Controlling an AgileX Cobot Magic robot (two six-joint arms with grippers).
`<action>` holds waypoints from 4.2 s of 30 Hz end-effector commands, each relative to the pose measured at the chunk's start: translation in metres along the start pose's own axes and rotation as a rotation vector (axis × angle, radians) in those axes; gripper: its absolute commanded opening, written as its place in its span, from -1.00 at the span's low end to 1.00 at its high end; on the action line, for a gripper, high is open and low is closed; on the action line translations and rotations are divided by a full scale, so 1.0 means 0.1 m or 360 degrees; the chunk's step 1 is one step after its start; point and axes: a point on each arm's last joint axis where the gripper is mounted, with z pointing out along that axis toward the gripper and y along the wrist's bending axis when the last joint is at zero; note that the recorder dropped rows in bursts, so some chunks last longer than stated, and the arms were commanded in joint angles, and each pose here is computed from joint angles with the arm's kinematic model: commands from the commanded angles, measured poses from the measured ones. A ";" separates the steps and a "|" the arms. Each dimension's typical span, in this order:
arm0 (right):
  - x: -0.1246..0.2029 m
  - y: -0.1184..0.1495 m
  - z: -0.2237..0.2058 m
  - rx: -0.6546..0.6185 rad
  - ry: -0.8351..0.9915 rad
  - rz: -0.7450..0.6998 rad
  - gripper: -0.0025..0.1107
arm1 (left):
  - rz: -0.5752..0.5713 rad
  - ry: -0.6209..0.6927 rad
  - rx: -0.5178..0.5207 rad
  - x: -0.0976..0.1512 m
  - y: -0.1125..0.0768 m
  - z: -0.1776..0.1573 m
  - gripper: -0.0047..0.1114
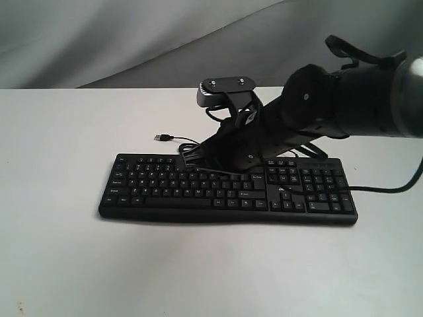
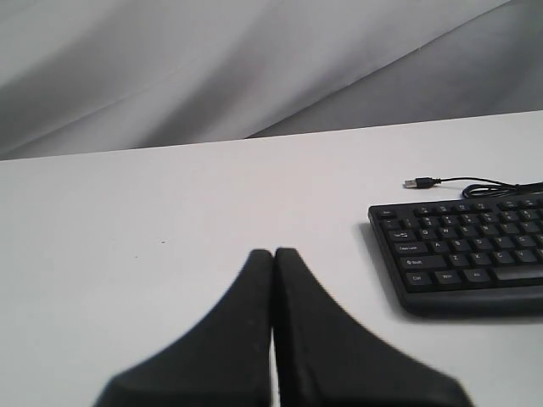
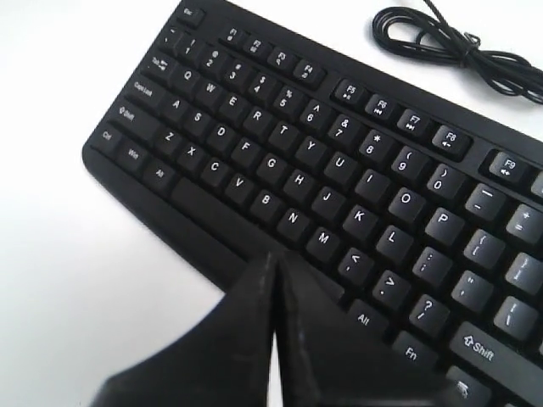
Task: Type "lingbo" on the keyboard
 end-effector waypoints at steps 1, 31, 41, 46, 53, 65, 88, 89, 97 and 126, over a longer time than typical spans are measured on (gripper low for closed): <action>-0.05 -0.01 0.10 0.0010 -0.0018 0.0022 -0.96 | -0.0019 -0.0004 0.0001 0.01 0.00 0.00 -0.91; -0.23 -0.31 0.64 0.0271 0.0283 0.0028 -0.96 | -0.0019 -0.0004 0.0001 0.01 0.00 0.00 -0.91; -0.23 -0.30 0.65 0.0257 0.0279 0.0015 -0.96 | -0.0019 -0.0004 0.0001 0.01 0.00 0.00 -0.91; -0.23 -0.28 0.65 0.0223 0.0274 0.0007 -0.96 | -0.0019 -0.0004 0.0001 0.01 0.00 0.00 -0.91; -0.17 -0.31 0.75 0.0222 0.0315 0.0030 -0.96 | -0.0019 -0.0004 0.0001 0.01 0.00 0.00 -0.91; -0.17 -0.31 0.77 0.0221 0.0311 0.0031 -0.96 | -0.0019 -0.0004 0.0001 0.01 0.00 0.00 -0.91; -0.20 -0.29 0.70 0.0221 0.0290 0.0049 -0.96 | -0.0019 -0.0004 0.0001 0.01 0.00 0.00 -0.91; -0.23 -0.28 0.68 0.0217 0.0267 0.0035 -0.96 | -0.0019 -0.0004 0.0001 0.01 0.00 0.00 -0.91; -0.28 -0.23 0.65 0.0140 0.0190 -0.0001 -0.96 | -0.0019 -0.0004 0.0001 0.01 0.00 0.00 -0.91; -0.35 -0.23 0.81 0.0089 0.0164 0.0021 -0.96 | -0.0019 -0.0004 0.0001 0.01 0.00 0.00 -0.91</action>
